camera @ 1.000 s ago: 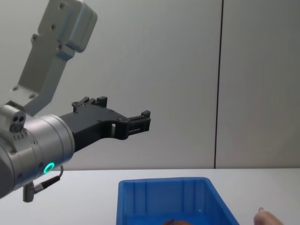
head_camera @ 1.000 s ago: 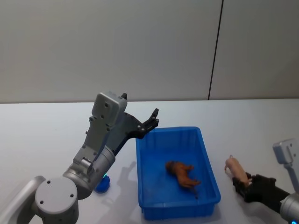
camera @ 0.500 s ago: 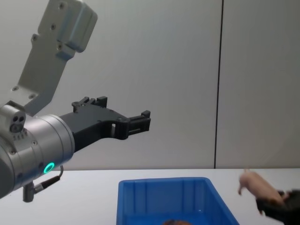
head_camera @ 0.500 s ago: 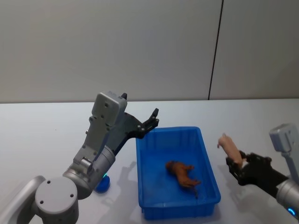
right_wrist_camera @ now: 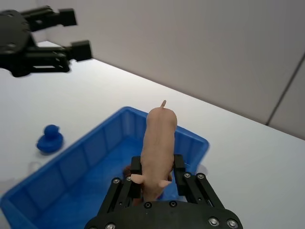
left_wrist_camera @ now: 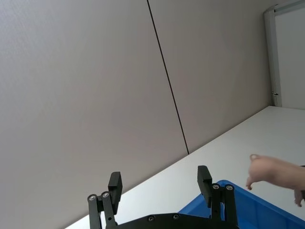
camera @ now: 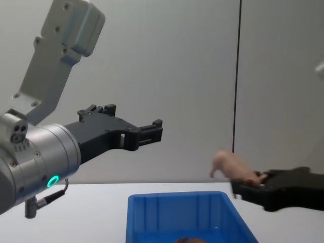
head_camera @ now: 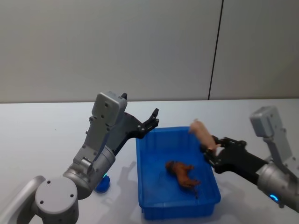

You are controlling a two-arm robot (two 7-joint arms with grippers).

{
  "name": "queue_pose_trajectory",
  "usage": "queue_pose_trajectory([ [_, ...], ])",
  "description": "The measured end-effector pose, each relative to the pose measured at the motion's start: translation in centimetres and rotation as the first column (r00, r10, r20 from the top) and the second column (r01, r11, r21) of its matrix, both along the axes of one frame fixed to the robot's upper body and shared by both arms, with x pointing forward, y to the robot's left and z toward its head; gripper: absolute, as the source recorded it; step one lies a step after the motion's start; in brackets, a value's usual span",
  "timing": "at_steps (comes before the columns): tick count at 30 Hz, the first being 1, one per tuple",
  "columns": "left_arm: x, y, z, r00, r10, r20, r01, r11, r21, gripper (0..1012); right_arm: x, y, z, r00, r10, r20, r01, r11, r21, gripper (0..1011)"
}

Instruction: Pick up the two dolls from the table and place them into the box.

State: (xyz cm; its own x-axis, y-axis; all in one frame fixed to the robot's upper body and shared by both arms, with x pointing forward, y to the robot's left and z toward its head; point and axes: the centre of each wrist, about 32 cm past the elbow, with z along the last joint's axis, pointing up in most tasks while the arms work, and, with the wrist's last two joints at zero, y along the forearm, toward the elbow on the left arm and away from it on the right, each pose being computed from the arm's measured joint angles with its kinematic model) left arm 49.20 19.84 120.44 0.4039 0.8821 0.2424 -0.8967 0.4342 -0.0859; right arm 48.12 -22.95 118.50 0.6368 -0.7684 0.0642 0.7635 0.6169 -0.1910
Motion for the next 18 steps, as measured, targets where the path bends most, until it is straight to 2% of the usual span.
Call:
queue_pose_trajectory([
  [2,0.00,0.00,0.00,1.0000,0.000,0.000,0.000,1.0000,0.000,1001,0.3,0.6,0.3,1.000,0.023,-0.008,-0.023,1.000,0.009,390],
  [9,0.00,0.00,0.00,1.0000,0.000,0.000,0.000,1.0000,0.000,1001,1.2,1.6,0.4,0.997,0.068,-0.041,-0.068,0.997,0.023,631],
  [12,0.00,0.00,0.00,1.0000,0.000,0.000,0.000,1.0000,0.000,1001,1.5,1.8,0.4,0.996,0.076,-0.047,-0.075,0.997,0.025,690],
  [15,0.00,0.00,0.00,1.0000,0.000,0.000,0.000,1.0000,0.000,1001,1.7,1.8,0.4,0.996,0.079,-0.051,-0.078,0.997,0.025,824],
  [18,0.00,0.00,0.00,1.0000,0.000,0.000,0.000,1.0000,0.000,1001,1.9,1.7,0.4,0.996,0.077,-0.052,-0.076,0.997,0.023,873],
])
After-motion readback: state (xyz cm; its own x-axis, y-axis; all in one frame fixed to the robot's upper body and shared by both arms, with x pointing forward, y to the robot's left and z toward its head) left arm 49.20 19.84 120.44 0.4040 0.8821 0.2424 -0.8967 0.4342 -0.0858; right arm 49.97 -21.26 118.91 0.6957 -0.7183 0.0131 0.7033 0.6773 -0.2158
